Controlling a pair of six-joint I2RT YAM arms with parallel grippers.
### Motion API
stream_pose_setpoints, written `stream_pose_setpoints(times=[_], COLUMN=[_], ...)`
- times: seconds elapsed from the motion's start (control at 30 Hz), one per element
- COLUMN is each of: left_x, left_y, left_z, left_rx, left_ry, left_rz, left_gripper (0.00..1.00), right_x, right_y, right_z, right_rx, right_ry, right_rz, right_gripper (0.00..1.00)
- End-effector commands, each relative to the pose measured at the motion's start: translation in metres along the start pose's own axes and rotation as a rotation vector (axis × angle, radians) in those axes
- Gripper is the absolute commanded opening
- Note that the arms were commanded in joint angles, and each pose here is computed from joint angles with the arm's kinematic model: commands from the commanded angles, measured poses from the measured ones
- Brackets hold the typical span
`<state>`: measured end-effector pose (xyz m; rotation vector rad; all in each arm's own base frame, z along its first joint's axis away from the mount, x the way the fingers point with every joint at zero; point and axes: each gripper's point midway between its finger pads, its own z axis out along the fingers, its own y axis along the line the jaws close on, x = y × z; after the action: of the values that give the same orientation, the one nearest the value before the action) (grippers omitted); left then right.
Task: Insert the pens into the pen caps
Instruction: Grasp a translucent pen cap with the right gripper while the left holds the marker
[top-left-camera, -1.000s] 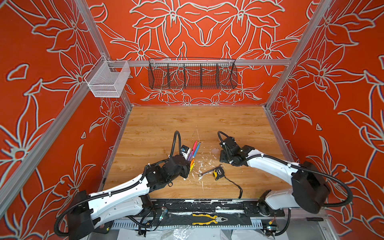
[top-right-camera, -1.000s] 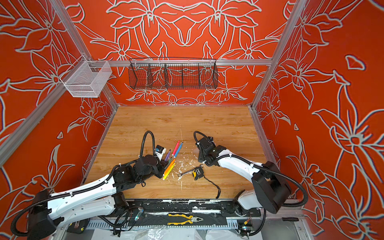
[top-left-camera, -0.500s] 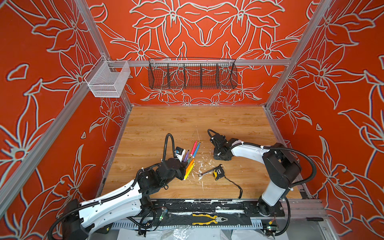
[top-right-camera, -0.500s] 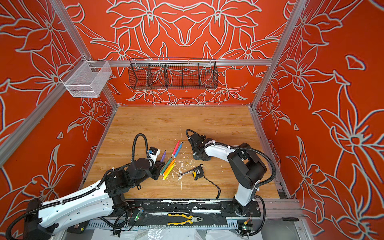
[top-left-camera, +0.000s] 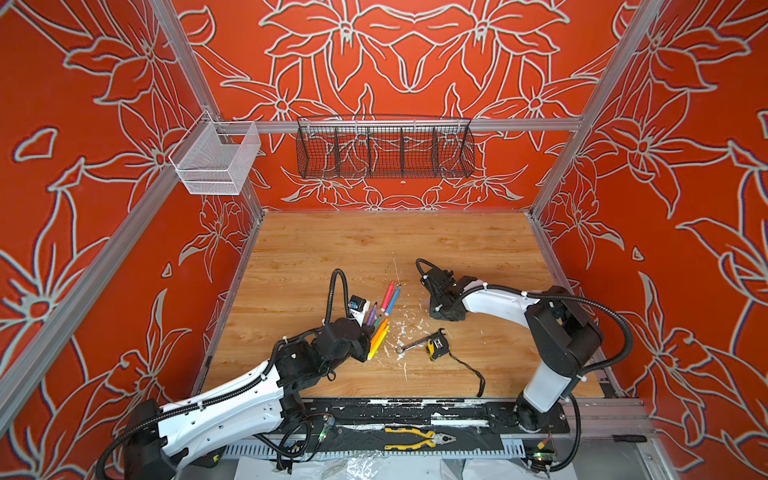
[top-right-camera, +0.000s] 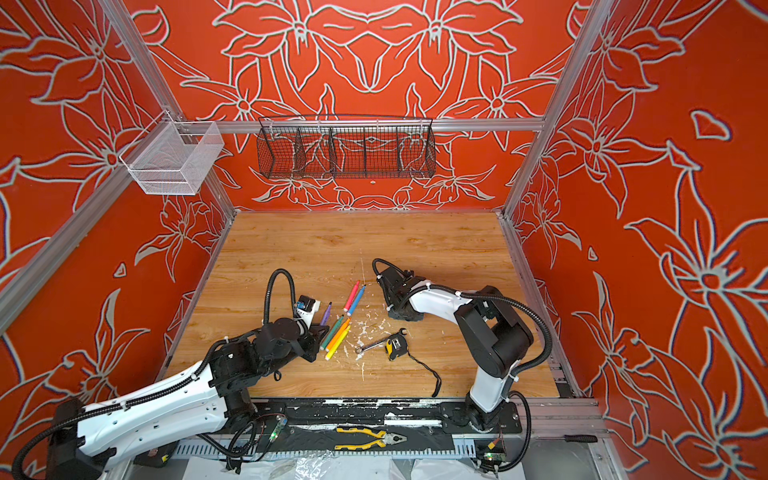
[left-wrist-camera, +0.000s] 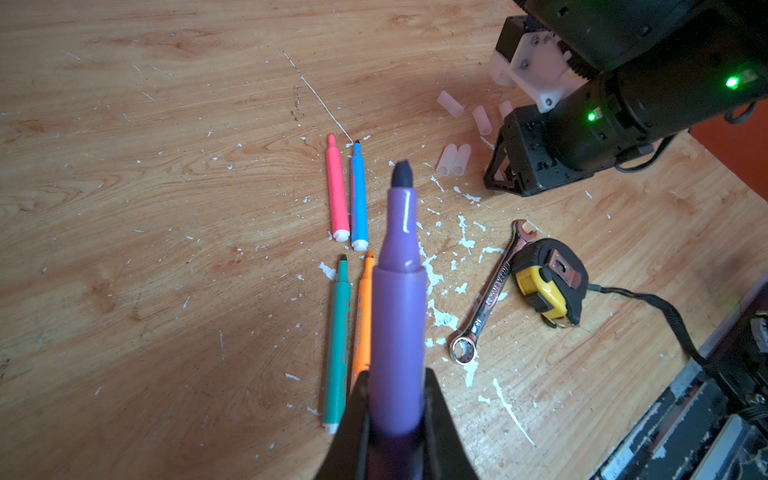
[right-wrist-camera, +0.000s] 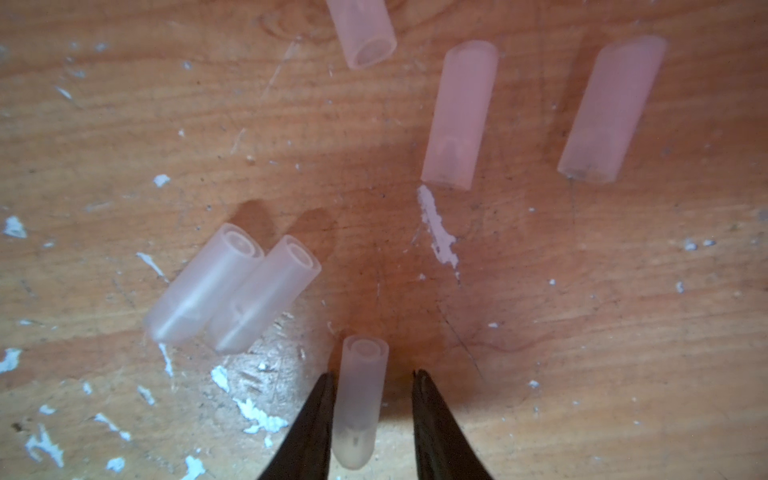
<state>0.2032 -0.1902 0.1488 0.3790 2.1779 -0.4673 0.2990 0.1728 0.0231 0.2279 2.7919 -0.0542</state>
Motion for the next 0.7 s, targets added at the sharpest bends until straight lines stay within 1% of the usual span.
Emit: stream_pose_setpoints(times=[0.0,0.2,0.47,0.67], left_x=[-0.003,-0.004,-0.002,-0.006], left_y=[-0.002,-0.002,-0.008,-0.02], left_z=[-0.003,-0.005,-0.003,0.004], left_rx=[0.013,0.019,0.048,0.098], left_ry=[-0.009,-0.014,-0.003,-0.006], left_rz=[-0.012,-0.016,-0.014,-0.019], left_gripper=[0.0,0.0,0.0,0.0], right_x=[0.006,0.009,0.011,0.005], right_y=[-0.015,-0.017,-0.021,-0.023], right_z=[0.01,0.011,0.016,0.002], right_rx=[0.083,0.08,0.097,0.066], right_ry=[0.021,0.024,0.028,-0.014], right_rz=[-0.001,0.005,0.007,0.043], right_gripper=[0.31,0.23,0.17,0.12])
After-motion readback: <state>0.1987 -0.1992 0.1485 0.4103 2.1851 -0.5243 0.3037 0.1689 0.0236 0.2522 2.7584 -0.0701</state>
